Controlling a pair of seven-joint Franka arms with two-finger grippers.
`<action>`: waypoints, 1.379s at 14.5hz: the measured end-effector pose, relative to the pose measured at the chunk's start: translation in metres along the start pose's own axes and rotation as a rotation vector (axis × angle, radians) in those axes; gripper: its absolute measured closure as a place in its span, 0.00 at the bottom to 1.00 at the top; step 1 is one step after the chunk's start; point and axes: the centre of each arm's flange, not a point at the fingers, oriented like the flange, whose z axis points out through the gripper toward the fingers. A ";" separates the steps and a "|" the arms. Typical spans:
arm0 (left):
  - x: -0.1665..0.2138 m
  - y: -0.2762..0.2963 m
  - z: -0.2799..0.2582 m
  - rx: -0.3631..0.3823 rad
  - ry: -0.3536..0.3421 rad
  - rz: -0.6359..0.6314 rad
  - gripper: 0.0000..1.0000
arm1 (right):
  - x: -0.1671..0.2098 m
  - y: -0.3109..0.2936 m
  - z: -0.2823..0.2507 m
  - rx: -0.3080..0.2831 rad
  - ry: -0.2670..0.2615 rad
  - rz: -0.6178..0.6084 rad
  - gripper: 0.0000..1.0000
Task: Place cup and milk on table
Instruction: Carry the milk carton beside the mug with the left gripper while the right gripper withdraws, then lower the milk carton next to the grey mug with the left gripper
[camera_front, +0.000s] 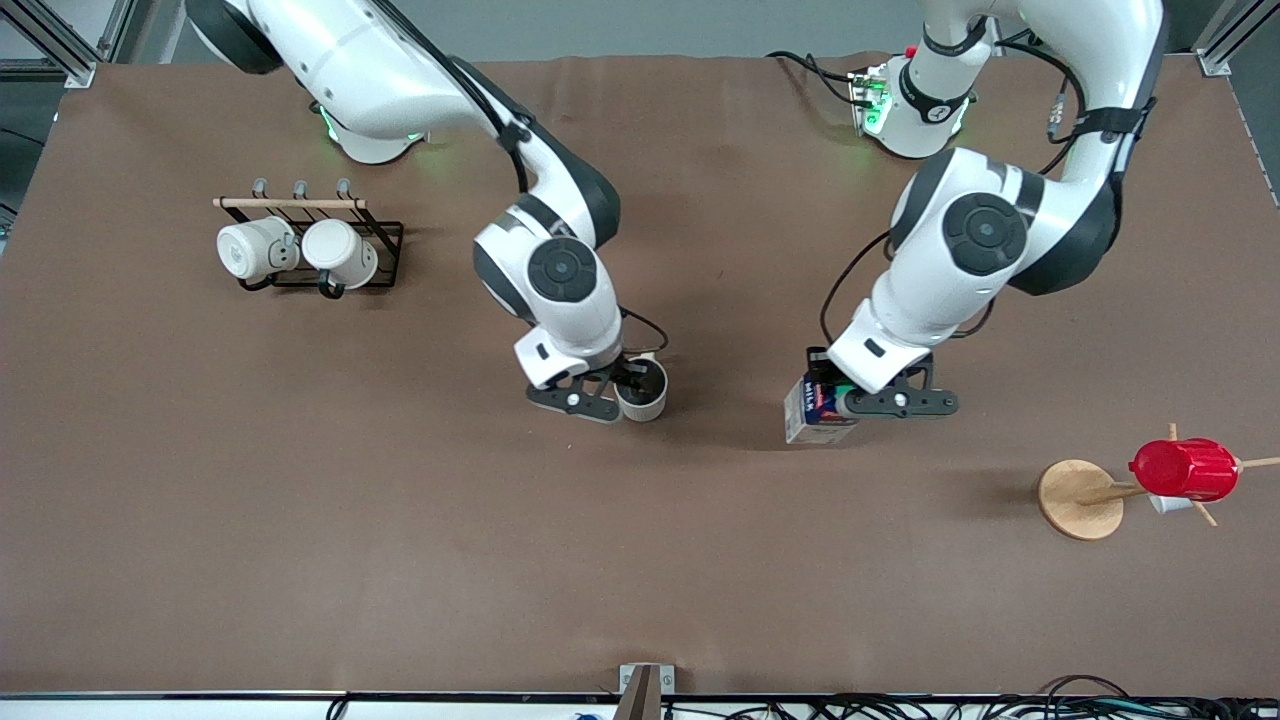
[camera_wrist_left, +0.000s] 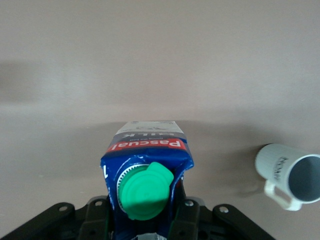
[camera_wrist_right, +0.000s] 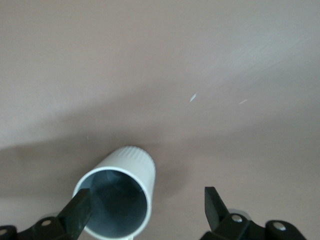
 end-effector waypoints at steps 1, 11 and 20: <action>-0.001 0.012 0.004 -0.004 -0.002 -0.014 0.59 | 0.019 0.018 -0.037 -0.010 0.032 0.028 0.00; -0.013 0.119 0.049 0.017 0.011 -0.022 0.59 | 0.150 0.283 -0.257 -0.128 0.116 0.048 0.00; -0.020 0.167 0.084 0.036 -0.024 -0.012 0.59 | 0.149 0.460 -0.325 -0.094 -0.053 -0.128 0.00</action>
